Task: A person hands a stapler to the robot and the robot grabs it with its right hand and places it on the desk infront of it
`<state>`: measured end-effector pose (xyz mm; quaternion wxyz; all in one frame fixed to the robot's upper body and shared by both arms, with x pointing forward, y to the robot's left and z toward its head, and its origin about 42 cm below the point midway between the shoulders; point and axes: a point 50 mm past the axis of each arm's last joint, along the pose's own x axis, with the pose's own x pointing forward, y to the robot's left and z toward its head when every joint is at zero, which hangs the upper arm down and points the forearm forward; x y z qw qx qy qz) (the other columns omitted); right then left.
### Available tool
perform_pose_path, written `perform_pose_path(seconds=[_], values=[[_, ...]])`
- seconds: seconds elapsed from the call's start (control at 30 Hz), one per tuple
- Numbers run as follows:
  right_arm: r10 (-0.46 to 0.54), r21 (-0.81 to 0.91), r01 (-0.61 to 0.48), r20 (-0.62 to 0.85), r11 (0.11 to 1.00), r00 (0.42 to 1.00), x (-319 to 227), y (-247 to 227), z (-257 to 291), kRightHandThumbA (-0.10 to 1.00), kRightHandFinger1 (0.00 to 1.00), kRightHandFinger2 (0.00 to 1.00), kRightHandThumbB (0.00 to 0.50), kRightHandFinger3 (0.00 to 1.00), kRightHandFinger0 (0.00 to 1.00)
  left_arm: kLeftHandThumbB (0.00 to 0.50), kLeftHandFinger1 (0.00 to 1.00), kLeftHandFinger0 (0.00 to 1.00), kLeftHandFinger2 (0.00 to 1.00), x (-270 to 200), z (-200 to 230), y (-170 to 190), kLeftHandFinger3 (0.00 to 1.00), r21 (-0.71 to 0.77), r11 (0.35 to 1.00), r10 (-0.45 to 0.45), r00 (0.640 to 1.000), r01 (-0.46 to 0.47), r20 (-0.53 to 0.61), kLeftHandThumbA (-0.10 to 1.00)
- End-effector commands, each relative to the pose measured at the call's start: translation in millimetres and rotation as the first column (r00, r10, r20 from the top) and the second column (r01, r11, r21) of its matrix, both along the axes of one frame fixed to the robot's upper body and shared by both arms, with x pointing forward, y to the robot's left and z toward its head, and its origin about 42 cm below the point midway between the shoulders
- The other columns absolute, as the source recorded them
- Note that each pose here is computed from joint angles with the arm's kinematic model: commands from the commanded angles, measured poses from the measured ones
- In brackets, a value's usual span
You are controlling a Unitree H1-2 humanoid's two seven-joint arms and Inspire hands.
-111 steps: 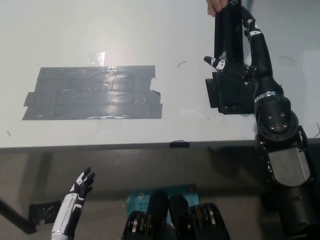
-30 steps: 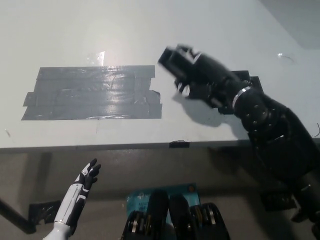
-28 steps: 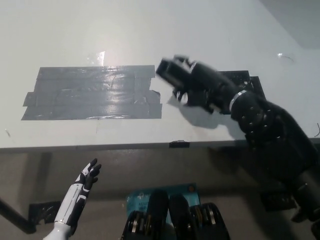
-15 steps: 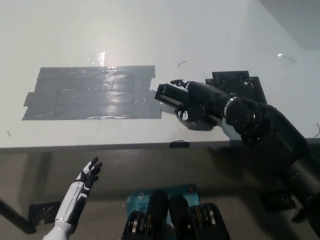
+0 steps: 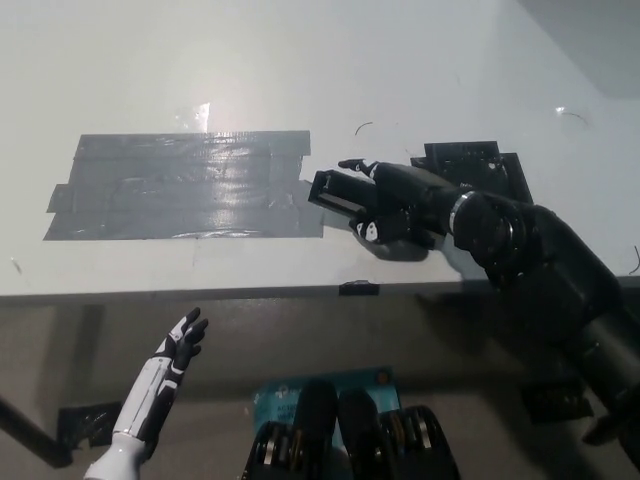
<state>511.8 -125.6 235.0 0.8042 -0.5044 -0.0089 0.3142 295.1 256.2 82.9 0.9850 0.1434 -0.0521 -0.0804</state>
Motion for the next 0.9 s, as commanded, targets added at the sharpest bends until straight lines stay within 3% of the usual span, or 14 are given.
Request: perform_pose_path(seconds=[0.0, 0.17, 0.47, 0.67, 0.73, 0.87], values=[[0.046, -0.033, -0.047, -0.041, 0.998, 0.998, 7, -9, 30, 0.51, 1.00, 1.00, 0.434, 1.00, 1.00, 0.500, 1.00, 1.00, 1.00, 6, 9, 2, 1.00, 0.018, 1.000, -0.025, 0.999, 0.024, 0.029, 1.00], [0.051, -0.084, -0.057, -0.073, 0.995, 0.996, 7, -14, 34, 0.60, 1.00, 1.00, 0.500, 1.00, 1.00, 0.500, 1.00, 1.00, 1.00, 8, 11, 2, 1.00, 0.021, 0.999, -0.026, 0.999, 0.025, 0.027, 1.00], [0.041, -0.124, -0.051, -0.084, 0.991, 0.996, 9, -24, 31, 0.64, 1.00, 1.00, 0.500, 1.00, 1.00, 0.500, 1.00, 1.00, 1.00, 10, 13, 3, 1.00, 0.025, 0.999, -0.025, 0.999, 0.024, 0.031, 1.00], [0.041, -0.096, -0.052, -0.105, 0.994, 0.994, 9, -28, 34, 0.77, 1.00, 1.00, 0.500, 1.00, 1.00, 0.500, 1.00, 0.98, 1.00, 12, 15, 3, 1.00, 0.024, 0.999, -0.024, 0.999, 0.023, 0.035, 1.00], [0.044, -0.055, -0.049, -0.101, 0.997, 0.994, 8, -30, 39, 0.86, 1.00, 1.00, 0.500, 1.00, 1.00, 0.500, 1.00, 0.97, 1.00, 12, 15, 3, 1.00, 0.026, 0.999, -0.025, 0.999, 0.024, 0.036, 1.00], [0.045, -0.045, -0.048, -0.065, 0.998, 0.997, 9, -30, 48, 0.90, 1.00, 1.00, 0.500, 1.00, 1.00, 0.500, 1.00, 0.96, 1.00, 14, 16, 3, 1.00, 0.027, 0.999, -0.023, 0.999, 0.022, 0.039, 1.00]])
